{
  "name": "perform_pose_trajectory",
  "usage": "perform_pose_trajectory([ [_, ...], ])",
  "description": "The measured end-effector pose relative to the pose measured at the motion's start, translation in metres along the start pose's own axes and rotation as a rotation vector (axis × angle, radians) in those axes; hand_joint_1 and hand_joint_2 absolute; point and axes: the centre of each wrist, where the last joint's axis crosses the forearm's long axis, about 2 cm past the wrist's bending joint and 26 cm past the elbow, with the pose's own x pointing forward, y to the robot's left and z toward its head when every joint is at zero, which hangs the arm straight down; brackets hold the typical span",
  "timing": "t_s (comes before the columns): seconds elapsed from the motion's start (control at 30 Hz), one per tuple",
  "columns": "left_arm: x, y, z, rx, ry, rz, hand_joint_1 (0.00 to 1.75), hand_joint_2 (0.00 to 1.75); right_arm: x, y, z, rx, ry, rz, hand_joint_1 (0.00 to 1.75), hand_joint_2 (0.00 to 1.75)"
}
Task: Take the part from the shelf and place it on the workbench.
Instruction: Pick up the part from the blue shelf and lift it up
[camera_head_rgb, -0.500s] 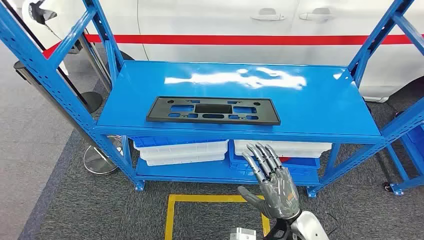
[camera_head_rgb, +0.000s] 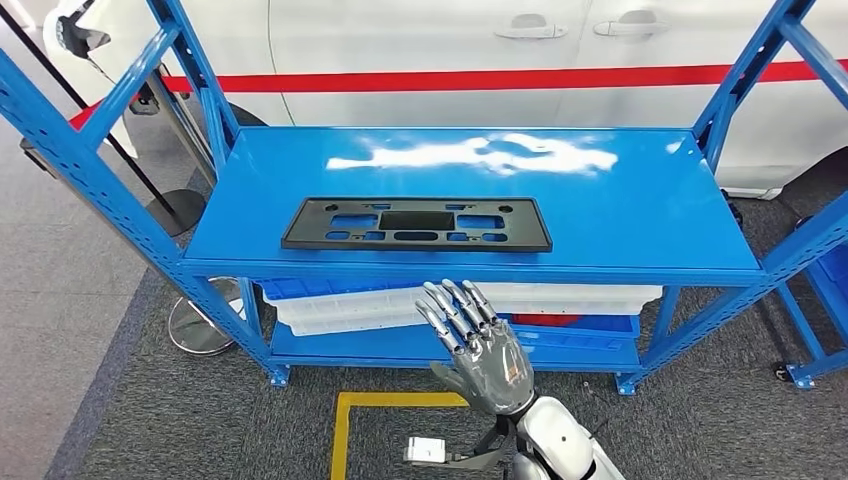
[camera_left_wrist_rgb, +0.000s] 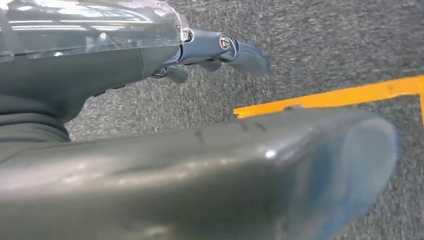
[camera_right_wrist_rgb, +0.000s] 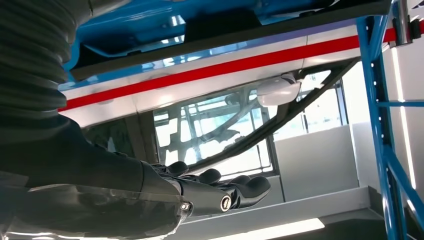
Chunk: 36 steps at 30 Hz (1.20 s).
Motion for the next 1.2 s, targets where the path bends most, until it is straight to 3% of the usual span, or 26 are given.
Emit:
perform_pose_trajectory([
  [0.47, 0.002, -0.017, 0.004, 0.021, 0.044, 0.001, 0.00, 0.00, -0.017, 0.014, -0.021, 0.013, 0.025, -0.046, 0.00, 1.75],
  [0.8, 0.007, -0.014, 0.001, -0.021, 0.045, -0.007, 0.00, 0.00, -0.059, 0.020, -0.060, 0.036, 0.134, 0.043, 0.00, 1.75],
  [1.2, 0.005, -0.003, -0.002, -0.028, 0.042, -0.017, 0.00, 0.00, -0.062, 0.032, -0.051, 0.164, 0.217, 0.098, 0.00, 1.75],
])
